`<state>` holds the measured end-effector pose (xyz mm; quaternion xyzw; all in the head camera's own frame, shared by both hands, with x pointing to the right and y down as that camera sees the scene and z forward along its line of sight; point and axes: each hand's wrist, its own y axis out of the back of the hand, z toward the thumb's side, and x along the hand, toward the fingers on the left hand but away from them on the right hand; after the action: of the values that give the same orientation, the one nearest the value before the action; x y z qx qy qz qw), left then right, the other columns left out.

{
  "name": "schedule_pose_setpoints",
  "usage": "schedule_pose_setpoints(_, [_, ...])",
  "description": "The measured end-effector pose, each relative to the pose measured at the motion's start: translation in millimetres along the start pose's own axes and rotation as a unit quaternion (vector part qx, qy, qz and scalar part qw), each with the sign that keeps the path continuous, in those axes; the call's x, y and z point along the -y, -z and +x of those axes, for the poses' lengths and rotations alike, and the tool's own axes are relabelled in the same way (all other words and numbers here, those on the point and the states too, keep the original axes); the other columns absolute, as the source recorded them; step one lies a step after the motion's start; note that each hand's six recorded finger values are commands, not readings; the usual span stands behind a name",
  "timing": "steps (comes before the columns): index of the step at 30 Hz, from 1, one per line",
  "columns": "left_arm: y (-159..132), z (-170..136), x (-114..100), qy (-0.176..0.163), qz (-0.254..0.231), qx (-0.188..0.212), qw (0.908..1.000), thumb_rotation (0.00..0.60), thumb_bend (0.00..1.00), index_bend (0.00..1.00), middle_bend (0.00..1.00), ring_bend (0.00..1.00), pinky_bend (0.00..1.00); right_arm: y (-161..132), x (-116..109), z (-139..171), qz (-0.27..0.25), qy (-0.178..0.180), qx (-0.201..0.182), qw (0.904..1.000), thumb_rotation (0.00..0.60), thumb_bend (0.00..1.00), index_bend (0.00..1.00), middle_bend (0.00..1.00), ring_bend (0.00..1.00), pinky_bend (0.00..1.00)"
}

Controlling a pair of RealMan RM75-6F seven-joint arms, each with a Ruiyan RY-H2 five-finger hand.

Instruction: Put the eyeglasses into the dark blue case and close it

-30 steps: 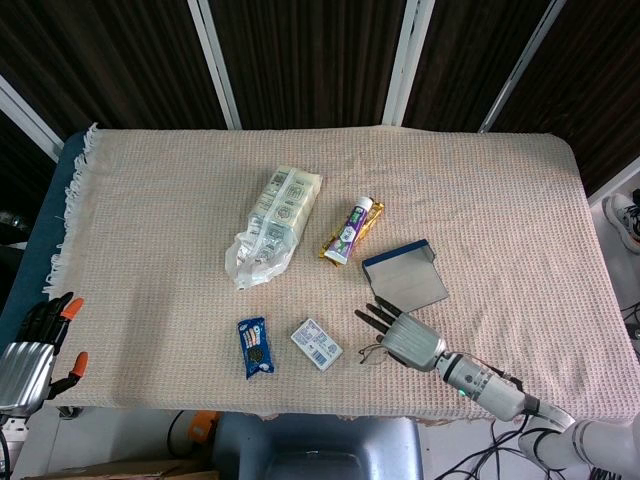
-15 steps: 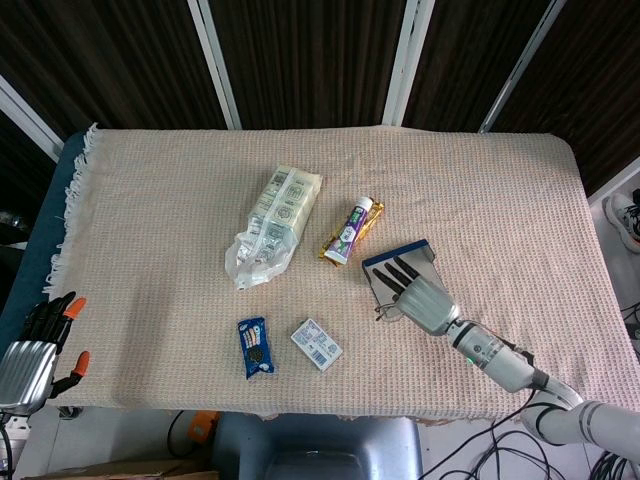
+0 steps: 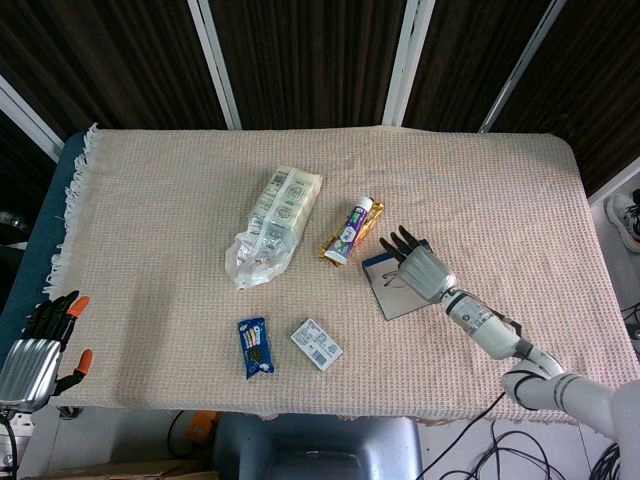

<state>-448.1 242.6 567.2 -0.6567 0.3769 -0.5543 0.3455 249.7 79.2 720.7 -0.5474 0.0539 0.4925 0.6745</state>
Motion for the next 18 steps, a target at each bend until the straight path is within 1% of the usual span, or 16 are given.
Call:
schedule_pose_setpoints(7, [-3, 4, 4, 0.010, 0.005, 0.005, 0.9999, 0.600, 0.43, 0.00, 0.00, 0.00, 0.08, -5, 3, -9, 0.034, -0.007, -0.007, 0.9994, 0.600, 0.68, 0.74, 0.07, 0.00, 0.05])
schedule_pose_setpoints(13, [-3, 3, 3, 0.008, 0.003, 0.003, 1.0000, 0.600, 0.43, 0.00, 0.00, 0.00, 0.08, -8, 4, -16, 0.042, -0.014, -0.005, 0.9990, 0.600, 0.68, 0.71, 0.07, 0.00, 0.06])
schedule_pose_setpoints(18, [-3, 3, 4, 0.009, 0.004, 0.004, 0.9999, 0.600, 0.43, 0.00, 0.00, 0.00, 0.08, -9, 1, -23, 0.032, -0.014, 0.004, 0.9994, 0.600, 0.68, 0.67, 0.07, 0.00, 0.06])
